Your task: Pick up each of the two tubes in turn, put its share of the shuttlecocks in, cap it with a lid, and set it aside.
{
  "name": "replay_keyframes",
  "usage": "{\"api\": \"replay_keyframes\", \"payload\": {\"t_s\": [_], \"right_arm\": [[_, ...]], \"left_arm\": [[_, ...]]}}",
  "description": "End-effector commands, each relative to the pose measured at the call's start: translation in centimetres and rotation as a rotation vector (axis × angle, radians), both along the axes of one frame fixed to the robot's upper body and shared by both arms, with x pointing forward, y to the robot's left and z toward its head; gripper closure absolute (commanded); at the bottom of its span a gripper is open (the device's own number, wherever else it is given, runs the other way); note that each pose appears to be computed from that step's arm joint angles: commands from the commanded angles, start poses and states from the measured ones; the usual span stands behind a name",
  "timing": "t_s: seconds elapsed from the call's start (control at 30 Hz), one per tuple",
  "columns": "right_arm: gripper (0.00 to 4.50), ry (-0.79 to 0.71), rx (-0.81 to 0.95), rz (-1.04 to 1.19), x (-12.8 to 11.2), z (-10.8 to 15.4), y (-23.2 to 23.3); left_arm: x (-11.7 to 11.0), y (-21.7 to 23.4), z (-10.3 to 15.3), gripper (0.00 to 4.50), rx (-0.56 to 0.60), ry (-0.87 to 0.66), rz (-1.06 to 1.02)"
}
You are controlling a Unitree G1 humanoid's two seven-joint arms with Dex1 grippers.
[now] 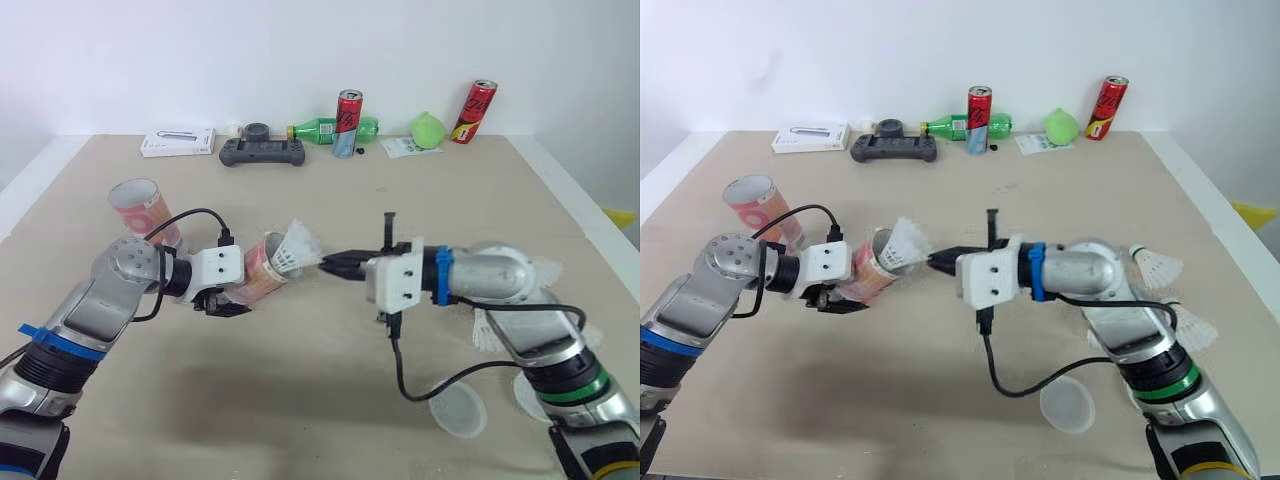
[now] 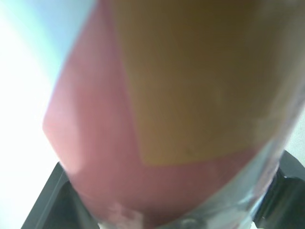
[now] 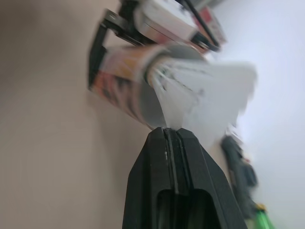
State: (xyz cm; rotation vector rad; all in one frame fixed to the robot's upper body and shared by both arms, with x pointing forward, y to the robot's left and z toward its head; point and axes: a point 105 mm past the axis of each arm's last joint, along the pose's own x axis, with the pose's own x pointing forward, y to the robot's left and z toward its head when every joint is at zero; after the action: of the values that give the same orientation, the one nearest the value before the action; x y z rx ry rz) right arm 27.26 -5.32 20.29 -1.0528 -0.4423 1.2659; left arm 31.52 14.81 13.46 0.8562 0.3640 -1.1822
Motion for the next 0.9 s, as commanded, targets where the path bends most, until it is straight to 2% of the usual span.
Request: {"api": "replay_keyframes", "payload": {"t_s": [0.03,0.13,0.17,0.27,0.37,0.47,0.57,0.9], "right_arm": [[3.05,0.031,0.113,-0.046,-0.3,1.1,-0.4],[1.76,0.106,0.247,-0.147,-0.3,1.4,-1.9],[1.11,0.140,0.289,-0.189,-0.4,1.2,-2.7],[0.14,0.268,0.428,-0.400,-1.0,-0.8,-5.7],[0.14,0.416,0.475,-0.640,-1.9,-4.8,-7.9],[0.14,0.501,0.535,-0.774,-2.7,-6.7,-8.5],[0.14,0.538,0.592,-0.891,-2.1,-7.9,-8.9],[0.14,0.510,0.757,-1.114,3.1,-8.5,-9.6]], "left_arm": [[-0.3,-0.7,-0.4,1.47,-0.010,0.011,-0.022],[-0.4,-0.4,-0.5,1.47,-0.007,0.016,-0.017],[-0.4,-0.3,-0.5,1.47,-0.006,0.018,-0.015],[-0.6,-0.1,-0.6,1.47,-0.002,0.023,-0.011],[-0.6,0.1,-0.7,1.47,0.000,0.025,-0.011],[-0.6,0.1,-0.8,1.47,0.001,0.029,-0.015],[-0.6,-0.1,-1.0,1.47,0.002,0.035,-0.027],[-0.2,-0.5,-0.9,1.47,0.002,0.026,-0.047]]}}
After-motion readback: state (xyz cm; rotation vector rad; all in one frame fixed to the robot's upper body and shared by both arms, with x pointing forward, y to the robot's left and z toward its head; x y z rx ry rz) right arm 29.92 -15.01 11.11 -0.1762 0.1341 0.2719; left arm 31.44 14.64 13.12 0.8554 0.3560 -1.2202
